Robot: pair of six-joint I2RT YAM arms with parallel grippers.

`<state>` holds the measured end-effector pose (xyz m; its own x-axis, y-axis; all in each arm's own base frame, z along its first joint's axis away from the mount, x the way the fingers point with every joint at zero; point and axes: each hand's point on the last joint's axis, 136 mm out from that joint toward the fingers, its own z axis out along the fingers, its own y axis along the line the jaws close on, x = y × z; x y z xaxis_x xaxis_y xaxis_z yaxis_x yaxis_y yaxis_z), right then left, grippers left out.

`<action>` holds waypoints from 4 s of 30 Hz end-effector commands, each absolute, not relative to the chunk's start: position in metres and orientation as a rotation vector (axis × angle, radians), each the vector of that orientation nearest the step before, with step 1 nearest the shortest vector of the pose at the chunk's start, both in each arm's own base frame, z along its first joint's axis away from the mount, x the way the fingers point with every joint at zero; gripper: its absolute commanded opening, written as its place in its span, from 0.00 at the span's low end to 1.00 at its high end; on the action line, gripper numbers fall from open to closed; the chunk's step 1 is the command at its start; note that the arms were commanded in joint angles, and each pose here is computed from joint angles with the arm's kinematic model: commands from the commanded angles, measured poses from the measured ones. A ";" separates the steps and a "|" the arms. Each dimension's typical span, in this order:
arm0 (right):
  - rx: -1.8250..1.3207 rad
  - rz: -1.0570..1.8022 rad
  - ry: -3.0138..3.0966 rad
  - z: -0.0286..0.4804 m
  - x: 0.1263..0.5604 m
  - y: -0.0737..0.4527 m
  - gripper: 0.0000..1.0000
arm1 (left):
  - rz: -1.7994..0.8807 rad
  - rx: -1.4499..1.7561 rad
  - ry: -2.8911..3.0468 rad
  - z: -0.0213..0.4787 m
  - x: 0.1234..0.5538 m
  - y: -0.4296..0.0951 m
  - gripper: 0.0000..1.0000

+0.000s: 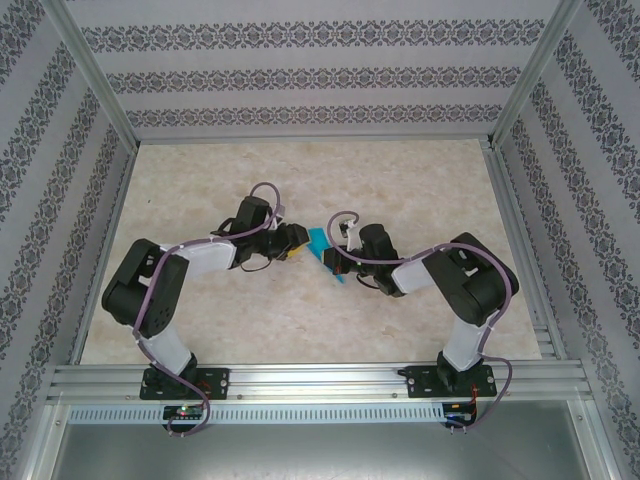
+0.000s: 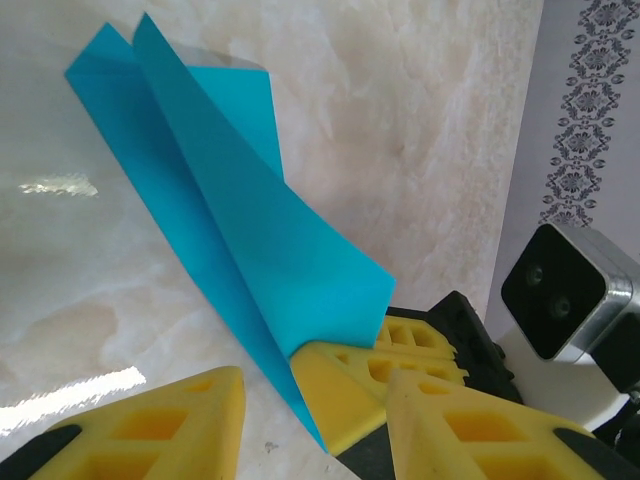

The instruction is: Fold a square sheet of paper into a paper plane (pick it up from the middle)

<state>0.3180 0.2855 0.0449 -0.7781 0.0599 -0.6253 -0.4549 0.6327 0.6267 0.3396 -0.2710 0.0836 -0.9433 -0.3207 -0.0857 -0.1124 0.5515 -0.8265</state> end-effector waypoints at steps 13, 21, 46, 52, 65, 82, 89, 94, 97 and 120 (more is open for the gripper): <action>-0.090 1.281 2.284 0.048 0.334 0.285 0.00 | -1.403 -0.216 2.508 0.077 0.345 -0.295 0.36; -0.050 1.323 2.316 0.039 0.334 0.283 0.01 | -1.399 -0.191 2.498 0.073 0.352 -0.299 0.32; 0.146 1.320 2.415 0.016 0.332 0.259 0.01 | -1.467 -0.134 2.472 0.063 0.361 -0.316 0.27; 0.183 1.296 2.455 0.008 0.330 0.255 0.01 | -1.491 -0.114 2.459 0.062 0.362 -0.320 0.26; 0.175 1.297 2.479 0.004 0.328 0.254 0.06 | -1.517 -0.123 2.447 0.052 0.371 -0.326 0.24; 0.142 1.294 2.497 0.010 0.328 0.255 0.15 | -1.429 -0.182 2.540 0.028 0.372 -0.320 0.18; 0.068 1.296 2.506 0.022 0.328 0.257 0.21 | -1.373 -0.243 2.612 0.016 0.370 -0.316 0.16; 0.022 1.280 2.504 0.031 0.327 0.257 0.26 | -1.333 -0.274 2.650 0.011 0.370 -0.313 0.16; 0.002 1.245 2.508 0.035 0.328 0.254 0.29 | -1.307 -0.304 2.674 0.008 0.371 -0.311 0.16; -0.280 0.762 2.554 0.044 0.306 0.236 0.39 | -1.265 -0.362 2.729 -0.003 0.369 -0.308 0.16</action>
<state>0.3032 0.2381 0.0450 -0.8938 -0.0062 -0.4485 -0.2817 0.7860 0.5504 0.3737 -0.3171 0.0273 -0.9717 -0.2325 -0.0414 -0.0996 0.5624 -0.8208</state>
